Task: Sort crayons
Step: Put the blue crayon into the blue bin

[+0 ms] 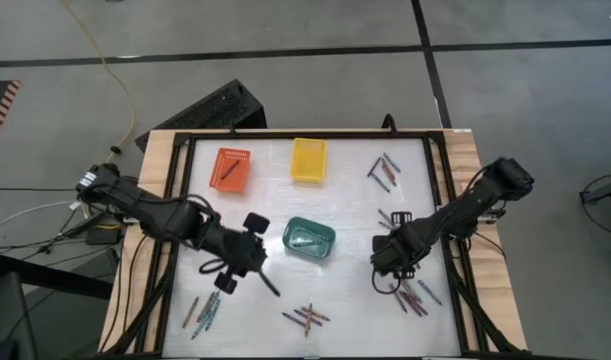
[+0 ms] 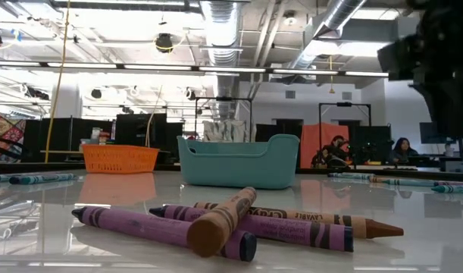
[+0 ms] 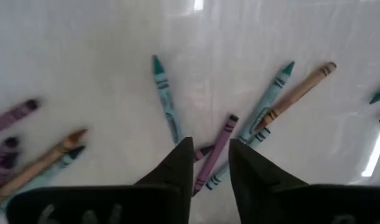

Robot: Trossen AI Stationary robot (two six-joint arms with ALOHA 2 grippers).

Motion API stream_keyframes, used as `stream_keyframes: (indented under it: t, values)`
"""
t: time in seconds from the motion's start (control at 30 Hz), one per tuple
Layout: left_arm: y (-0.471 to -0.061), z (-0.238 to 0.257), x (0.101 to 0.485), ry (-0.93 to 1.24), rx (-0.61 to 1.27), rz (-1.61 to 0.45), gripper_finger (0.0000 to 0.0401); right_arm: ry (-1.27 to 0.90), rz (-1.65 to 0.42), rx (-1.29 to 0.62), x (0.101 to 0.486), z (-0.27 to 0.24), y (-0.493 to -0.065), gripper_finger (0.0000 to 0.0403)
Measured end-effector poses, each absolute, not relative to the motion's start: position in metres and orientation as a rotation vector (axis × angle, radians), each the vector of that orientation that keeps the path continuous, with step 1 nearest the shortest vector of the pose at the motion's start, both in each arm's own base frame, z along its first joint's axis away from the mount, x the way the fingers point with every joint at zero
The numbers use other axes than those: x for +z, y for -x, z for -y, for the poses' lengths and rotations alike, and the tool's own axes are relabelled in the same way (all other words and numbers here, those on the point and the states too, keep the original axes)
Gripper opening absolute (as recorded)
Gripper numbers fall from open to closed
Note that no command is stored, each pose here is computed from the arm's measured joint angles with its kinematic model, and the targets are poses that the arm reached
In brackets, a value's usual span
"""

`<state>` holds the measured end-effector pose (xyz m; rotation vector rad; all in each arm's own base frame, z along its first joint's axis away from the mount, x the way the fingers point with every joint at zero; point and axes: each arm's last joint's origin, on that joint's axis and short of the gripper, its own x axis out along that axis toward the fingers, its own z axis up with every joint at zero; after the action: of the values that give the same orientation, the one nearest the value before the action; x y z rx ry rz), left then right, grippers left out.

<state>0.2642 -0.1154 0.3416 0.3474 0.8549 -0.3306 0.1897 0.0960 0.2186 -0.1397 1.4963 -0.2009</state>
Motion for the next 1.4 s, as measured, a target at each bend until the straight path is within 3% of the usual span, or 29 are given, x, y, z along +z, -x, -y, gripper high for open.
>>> stream_keyframes:
  t: [0.17, 0.43, 0.97, 1.4]
  values:
    - [-0.256, 0.126, 0.316, -0.327, -0.319, -0.921, 0.0128, 0.067, -1.486, -0.137, 0.205, -0.089, -0.187, 0.0138]
    - [-0.249, 0.138, 0.284, -0.303, -0.306, -0.928, 0.0128, 0.026, -1.481, -0.055, 0.182, -0.080, -0.189, 0.0121]
    - [-0.241, 0.139, 0.278, -0.277, -0.273, -0.876, 0.0128, -0.045, -1.450, -0.026, 0.155, -0.076, -0.189, 0.0117]
    - [-0.240, 0.138, 0.278, -0.293, -0.268, -0.879, 0.0128, -0.070, -1.419, -0.007, 0.147, -0.081, -0.197, 0.0042]
